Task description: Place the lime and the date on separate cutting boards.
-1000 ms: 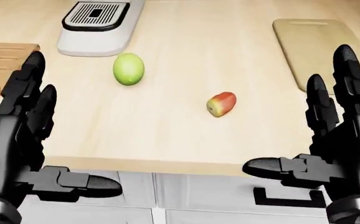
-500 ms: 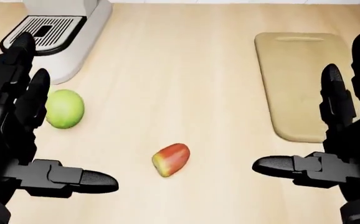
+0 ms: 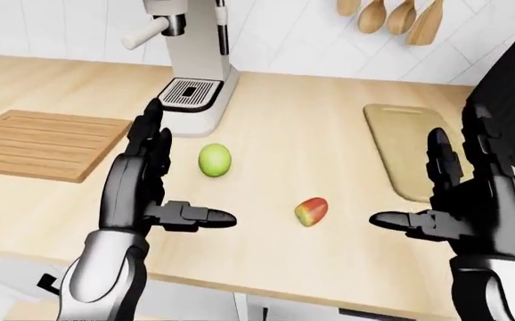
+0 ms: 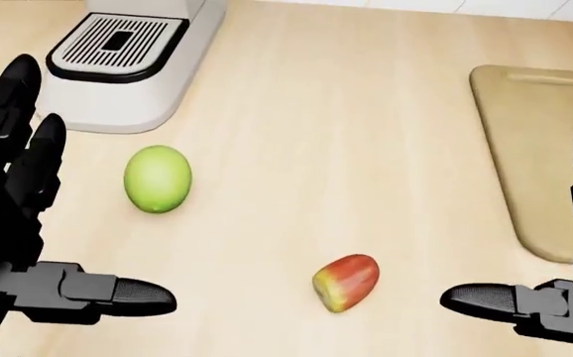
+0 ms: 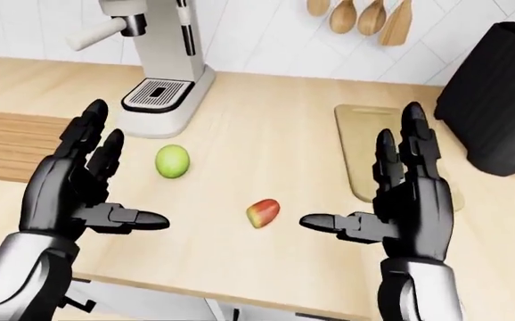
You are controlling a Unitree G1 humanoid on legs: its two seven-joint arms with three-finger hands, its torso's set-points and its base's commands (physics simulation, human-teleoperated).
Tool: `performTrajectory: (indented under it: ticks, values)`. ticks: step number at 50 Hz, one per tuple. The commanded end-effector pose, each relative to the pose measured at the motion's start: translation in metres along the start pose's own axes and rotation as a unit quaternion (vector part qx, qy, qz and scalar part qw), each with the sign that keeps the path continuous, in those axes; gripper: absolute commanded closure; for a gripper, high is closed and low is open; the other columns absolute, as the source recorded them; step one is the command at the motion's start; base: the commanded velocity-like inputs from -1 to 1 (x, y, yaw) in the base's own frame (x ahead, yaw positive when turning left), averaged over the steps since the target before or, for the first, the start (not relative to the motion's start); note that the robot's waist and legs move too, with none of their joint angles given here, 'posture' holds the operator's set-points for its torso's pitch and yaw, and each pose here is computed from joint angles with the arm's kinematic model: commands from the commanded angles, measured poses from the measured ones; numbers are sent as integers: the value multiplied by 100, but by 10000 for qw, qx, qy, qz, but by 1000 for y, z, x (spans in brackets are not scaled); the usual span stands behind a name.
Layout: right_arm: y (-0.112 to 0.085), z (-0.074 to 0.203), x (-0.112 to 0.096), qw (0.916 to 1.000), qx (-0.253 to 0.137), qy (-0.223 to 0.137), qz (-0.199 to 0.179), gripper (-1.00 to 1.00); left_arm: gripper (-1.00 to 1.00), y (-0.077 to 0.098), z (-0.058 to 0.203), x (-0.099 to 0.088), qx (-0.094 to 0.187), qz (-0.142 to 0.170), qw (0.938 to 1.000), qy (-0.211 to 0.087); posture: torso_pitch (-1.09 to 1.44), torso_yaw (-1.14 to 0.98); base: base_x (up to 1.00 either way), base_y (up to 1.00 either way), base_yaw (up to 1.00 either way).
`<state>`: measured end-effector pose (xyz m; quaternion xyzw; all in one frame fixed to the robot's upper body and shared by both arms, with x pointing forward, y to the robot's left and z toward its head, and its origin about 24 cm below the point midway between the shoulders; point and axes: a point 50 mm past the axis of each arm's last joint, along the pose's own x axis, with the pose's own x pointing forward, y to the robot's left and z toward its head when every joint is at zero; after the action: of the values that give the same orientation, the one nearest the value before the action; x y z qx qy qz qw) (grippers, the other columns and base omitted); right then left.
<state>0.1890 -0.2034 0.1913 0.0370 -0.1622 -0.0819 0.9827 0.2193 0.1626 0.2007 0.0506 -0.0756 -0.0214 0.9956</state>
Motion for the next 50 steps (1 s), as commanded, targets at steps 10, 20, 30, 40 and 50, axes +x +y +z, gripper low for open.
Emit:
performTrajectory:
  ticks: [10, 20, 30, 40, 50]
  values:
    - [36, 12, -17, 9944, -559, -665, 597, -100, -100, 1, 12, -4, 42, 18, 9992, -392, 0, 0, 0, 0, 0]
    - [66, 18, -13, 9869, -950, -962, 882, -100, -100, 2, 12, -5, 33, 20, 9992, -403, 0, 0, 0, 0, 0]
    - [89, 7, 8, 9802, -1276, -870, 1238, -100, -100, 3, 10, -4, 20, 26, 9992, -393, 0, 0, 0, 0, 0]
    - [112, -6, 14, 9678, -1637, -653, 1798, -100, -100, 5, 11, -4, 10, 45, 9992, -399, 0, 0, 0, 0, 0]
    - [114, -22, 14, 9649, -1880, -517, 1758, -92, -100, 6, 10, -7, -6, 75, 9992, -400, 0, 0, 0, 0, 0]
